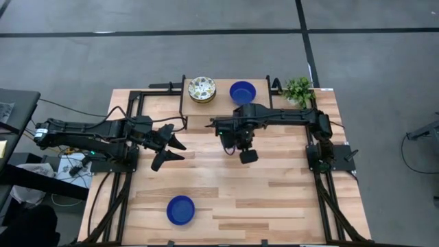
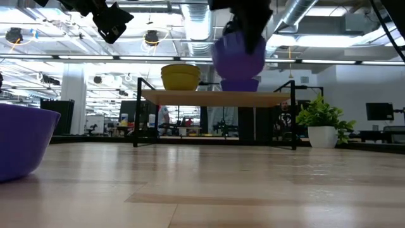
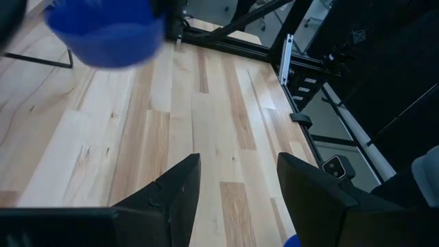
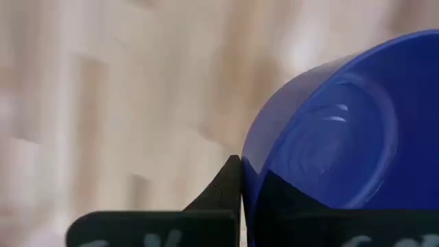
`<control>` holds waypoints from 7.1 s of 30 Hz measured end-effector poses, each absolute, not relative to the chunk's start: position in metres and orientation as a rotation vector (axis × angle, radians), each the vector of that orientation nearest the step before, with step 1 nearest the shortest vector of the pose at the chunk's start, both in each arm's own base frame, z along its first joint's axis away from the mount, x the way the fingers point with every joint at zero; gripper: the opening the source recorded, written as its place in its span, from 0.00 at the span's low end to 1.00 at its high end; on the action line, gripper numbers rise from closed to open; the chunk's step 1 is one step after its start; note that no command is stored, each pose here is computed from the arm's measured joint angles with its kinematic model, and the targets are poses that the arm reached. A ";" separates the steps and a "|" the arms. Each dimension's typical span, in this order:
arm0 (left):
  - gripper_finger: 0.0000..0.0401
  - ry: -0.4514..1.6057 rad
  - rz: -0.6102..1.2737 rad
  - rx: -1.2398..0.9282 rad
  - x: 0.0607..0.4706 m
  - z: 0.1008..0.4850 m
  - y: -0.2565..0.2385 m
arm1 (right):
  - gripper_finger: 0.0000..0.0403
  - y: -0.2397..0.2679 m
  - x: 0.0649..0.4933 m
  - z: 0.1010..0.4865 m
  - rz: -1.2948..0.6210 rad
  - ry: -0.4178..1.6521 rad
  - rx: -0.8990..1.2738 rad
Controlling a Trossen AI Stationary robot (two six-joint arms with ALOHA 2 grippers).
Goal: Pick & Place Mini bowls
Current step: Stack the top blue bowl on top of the blue bowl on the shelf, then stack the blue bowl on top of the blue bowls on the shelf
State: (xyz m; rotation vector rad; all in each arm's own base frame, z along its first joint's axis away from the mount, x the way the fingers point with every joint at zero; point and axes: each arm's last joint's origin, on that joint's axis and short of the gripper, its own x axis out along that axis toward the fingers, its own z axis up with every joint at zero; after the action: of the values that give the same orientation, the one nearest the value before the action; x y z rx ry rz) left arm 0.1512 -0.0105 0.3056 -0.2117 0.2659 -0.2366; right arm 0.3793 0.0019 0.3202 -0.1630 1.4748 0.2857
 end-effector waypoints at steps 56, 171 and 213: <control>0.48 0.255 -0.237 -0.213 0.155 0.306 -0.011 | 0.00 -0.182 0.348 0.345 -0.073 1.398 -0.120; 0.48 0.239 -0.239 -0.213 0.156 0.308 -0.011 | 0.25 0.026 0.203 0.450 -0.199 0.748 -0.017; 0.48 0.155 -0.188 -0.201 0.158 0.315 -0.009 | 0.25 0.024 0.100 0.257 0.045 -0.024 0.406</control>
State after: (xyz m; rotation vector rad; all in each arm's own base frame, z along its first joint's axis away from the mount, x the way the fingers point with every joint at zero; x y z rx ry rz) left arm 0.1584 -0.0091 0.3147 -0.2015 0.1551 -0.1881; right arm 0.0998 0.0237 0.2574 0.4060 -0.0244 0.0450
